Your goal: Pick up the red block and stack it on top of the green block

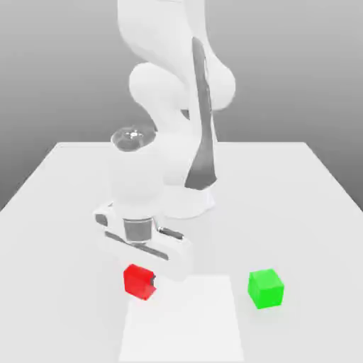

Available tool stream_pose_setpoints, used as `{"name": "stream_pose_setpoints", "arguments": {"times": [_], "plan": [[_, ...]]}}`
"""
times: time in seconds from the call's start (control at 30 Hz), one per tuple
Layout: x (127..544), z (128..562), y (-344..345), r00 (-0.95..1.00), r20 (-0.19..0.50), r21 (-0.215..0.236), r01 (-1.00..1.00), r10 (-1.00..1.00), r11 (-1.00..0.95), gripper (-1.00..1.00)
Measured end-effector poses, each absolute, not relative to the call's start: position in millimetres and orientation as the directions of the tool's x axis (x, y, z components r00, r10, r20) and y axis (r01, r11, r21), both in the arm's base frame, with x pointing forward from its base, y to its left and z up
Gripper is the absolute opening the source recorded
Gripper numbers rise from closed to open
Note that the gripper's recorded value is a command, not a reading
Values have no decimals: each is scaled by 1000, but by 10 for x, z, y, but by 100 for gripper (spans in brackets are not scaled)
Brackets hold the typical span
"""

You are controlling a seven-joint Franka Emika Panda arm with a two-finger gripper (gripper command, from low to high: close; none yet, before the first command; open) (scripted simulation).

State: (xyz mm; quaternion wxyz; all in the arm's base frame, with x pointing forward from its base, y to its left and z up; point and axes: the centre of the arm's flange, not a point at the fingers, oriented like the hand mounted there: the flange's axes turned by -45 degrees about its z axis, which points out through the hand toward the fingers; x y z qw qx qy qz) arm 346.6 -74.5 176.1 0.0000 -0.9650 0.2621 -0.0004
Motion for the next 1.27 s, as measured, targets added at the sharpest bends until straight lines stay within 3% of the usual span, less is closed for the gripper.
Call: {"name": "stream_pose_setpoints", "arguments": {"times": [0.17, 0.4, 0.63, 0.87, 0.9, 1.1, 1.27], "plan": [[3515, 2110, -526, 914, 1, -1, -405, -405, -914, -100], [3677, 2290, 411, 995, 3, -2, 99, 99, -995, -100], [3551, 2447, 1455, 799, 1, -1, 601, 601, -799, -100], [3519, 1926, 1632, 742, 0, 3, 671, 671, -742, -100], [3508, 1848, 1634, 741, -1, 2, 672, 672, -741, 100], [3503, 1809, 1635, 740, 0, 1, 672, 672, -740, 100], [3525, 2173, 1643, 740, 0, 5, 673, 673, -740, 100]]}}
